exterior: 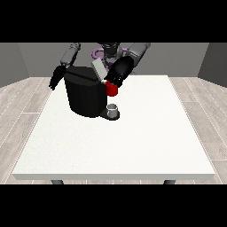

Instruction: Insert the coffee pod into the coffee machine and close the lid

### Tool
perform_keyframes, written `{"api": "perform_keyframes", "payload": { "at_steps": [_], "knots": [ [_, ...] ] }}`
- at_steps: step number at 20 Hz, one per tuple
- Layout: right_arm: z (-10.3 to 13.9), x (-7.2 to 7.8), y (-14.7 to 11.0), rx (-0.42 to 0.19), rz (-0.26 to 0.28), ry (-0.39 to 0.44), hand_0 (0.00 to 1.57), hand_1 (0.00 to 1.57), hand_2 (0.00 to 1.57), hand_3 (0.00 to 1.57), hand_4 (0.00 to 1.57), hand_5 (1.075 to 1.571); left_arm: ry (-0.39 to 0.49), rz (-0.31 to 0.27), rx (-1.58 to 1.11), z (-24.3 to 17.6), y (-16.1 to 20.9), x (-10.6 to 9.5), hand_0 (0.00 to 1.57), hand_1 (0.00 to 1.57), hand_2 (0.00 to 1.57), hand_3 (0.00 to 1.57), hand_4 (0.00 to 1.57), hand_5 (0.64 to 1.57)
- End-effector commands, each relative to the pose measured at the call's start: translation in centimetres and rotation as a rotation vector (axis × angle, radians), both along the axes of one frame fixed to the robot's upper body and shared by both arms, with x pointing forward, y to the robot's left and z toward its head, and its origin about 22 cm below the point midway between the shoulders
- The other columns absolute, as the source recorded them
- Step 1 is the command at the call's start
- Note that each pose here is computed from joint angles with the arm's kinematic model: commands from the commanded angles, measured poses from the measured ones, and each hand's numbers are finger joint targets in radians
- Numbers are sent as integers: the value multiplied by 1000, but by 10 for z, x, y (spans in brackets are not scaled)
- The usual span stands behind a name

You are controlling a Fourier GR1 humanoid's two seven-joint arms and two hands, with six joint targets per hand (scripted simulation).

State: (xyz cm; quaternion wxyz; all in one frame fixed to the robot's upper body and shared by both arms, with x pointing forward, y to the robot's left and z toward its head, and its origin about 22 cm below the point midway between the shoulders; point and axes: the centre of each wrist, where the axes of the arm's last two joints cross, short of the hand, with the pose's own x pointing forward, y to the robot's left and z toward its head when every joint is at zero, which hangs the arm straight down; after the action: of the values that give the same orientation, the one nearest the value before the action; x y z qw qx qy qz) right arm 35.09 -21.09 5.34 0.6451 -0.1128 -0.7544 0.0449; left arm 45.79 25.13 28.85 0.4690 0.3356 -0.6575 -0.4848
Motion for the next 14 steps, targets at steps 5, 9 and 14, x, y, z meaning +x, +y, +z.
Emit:
{"api": "perform_keyframes", "payload": {
  "at_steps": [5, 9, 14],
  "knots": [
    [18, 4, 1, -12, 15, -15, 0, 0, 0, 0, 41, 1571, -21, 17, -53, -23, -12, 5, 1110, 1110, 1122, 969, 0, 1571],
    [0, 0, 2, -11, 6, -20, 0, 0, 0, 0, 99, 1571, -77, -22, -75, 12, 0, 1, 1247, 1247, 1211, 957, 0, 1571],
    [26, 6, 22, -52, 20, -49, 0, 0, 0, 0, 218, 1571, -114, 11, -53, 22, 10, 0, 1224, 1224, 1202, 978, 0, 1571]
  ]
}}
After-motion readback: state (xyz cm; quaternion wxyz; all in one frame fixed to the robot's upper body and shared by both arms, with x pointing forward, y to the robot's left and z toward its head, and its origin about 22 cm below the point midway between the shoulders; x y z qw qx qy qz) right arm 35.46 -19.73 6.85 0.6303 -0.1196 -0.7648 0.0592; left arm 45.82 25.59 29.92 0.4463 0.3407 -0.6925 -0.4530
